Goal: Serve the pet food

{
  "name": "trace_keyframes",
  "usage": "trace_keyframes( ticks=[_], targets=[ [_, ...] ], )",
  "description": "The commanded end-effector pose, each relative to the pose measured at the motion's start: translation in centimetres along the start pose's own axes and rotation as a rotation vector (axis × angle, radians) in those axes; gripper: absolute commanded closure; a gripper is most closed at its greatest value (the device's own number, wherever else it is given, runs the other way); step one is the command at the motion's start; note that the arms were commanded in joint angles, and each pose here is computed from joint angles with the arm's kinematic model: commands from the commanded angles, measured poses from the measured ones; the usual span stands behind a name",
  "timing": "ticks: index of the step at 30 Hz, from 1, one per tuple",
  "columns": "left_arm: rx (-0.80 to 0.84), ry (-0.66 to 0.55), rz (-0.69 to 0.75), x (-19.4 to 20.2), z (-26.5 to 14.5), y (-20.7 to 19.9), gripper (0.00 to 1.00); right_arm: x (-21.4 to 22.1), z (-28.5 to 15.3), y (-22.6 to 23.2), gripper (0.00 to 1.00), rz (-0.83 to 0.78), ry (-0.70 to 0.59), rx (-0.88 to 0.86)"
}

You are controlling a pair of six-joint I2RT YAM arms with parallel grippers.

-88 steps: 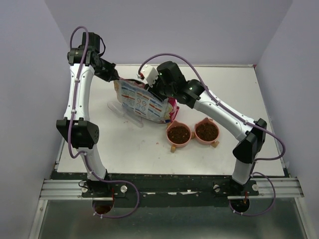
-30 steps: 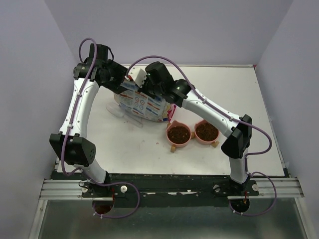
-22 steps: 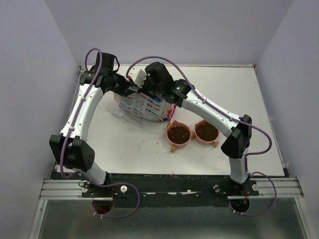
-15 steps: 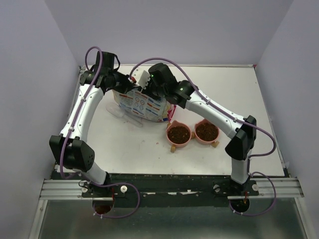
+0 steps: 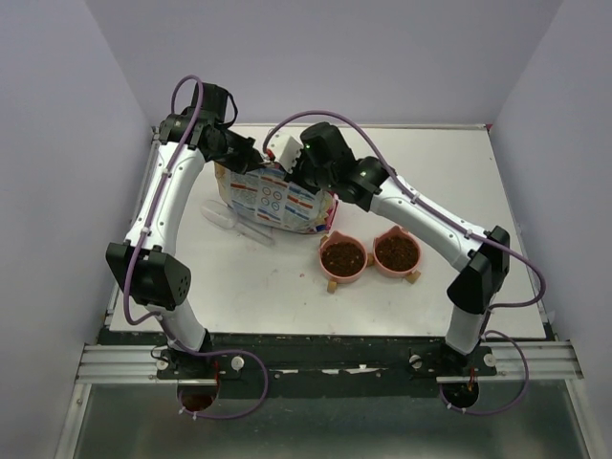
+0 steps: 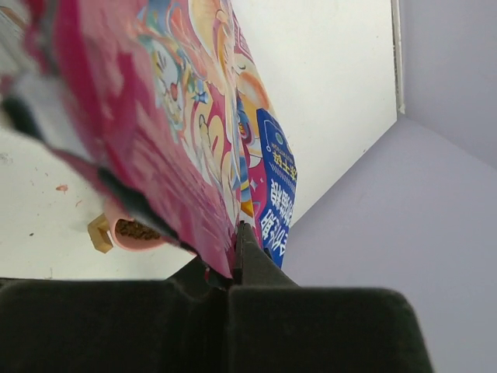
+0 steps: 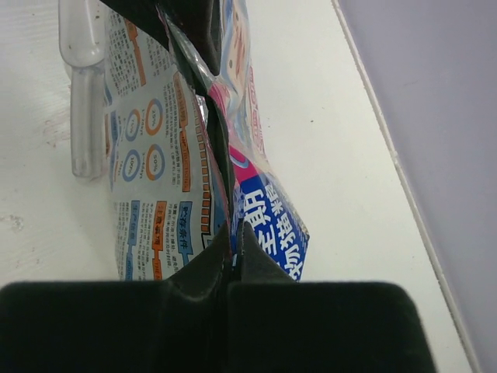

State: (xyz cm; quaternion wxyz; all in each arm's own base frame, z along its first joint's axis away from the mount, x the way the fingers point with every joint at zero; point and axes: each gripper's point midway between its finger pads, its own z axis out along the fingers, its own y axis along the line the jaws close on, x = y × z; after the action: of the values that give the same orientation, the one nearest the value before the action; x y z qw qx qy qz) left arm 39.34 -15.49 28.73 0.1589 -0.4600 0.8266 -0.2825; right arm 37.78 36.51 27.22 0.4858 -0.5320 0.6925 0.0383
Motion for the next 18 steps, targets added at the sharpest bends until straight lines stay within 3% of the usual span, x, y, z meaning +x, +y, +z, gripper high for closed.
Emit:
trace_keyframes(
  ticks=[1, 7, 9, 10, 11, 13, 16, 18],
  targets=[
    [0.022, -0.078, 0.009, -2.5, -2.5, 0.2, 1.0, 4.4, -2.8, -2.9, 0.88, 0.048, 0.129, 0.071],
    [0.083, -0.049, 0.025, -2.0, -2.3, -0.6, 1.0, 5.5, -2.6, -3.0, 0.71, 0.055, 0.178, 0.093],
    [0.11, -0.024, 0.036, -1.6, -2.0, -0.8, 1.0, 5.1, -3.0, -3.2, 0.75, 0.057, 0.167, 0.092],
    [0.123, -0.002, 0.037, -1.1, -1.7, -0.8, 0.99, 4.9, -3.0, -3.2, 0.84, 0.057, 0.163, 0.089],
    [0.125, 0.015, 0.025, -0.5, -1.6, -0.8, 0.87, 4.7, -3.1, -3.1, 0.97, 0.06, 0.16, 0.081],
    [0.12, 0.059, 0.022, 1.0, -1.2, -0.7, 0.65, 4.0, -3.1, -3.0, 1.0, 0.072, 0.139, 0.067],
    [0.139, 0.094, 0.044, 2.9, -1.0, -1.3, 0.5, 3.0, -3.0, -2.8, 1.0, 0.081, 0.109, 0.045],
    [0.148, 0.121, 0.05, 4.1, -0.8, -1.7, 0.48, 2.3, -3.0, -2.8, 1.0, 0.089, 0.088, 0.04]
  ],
)
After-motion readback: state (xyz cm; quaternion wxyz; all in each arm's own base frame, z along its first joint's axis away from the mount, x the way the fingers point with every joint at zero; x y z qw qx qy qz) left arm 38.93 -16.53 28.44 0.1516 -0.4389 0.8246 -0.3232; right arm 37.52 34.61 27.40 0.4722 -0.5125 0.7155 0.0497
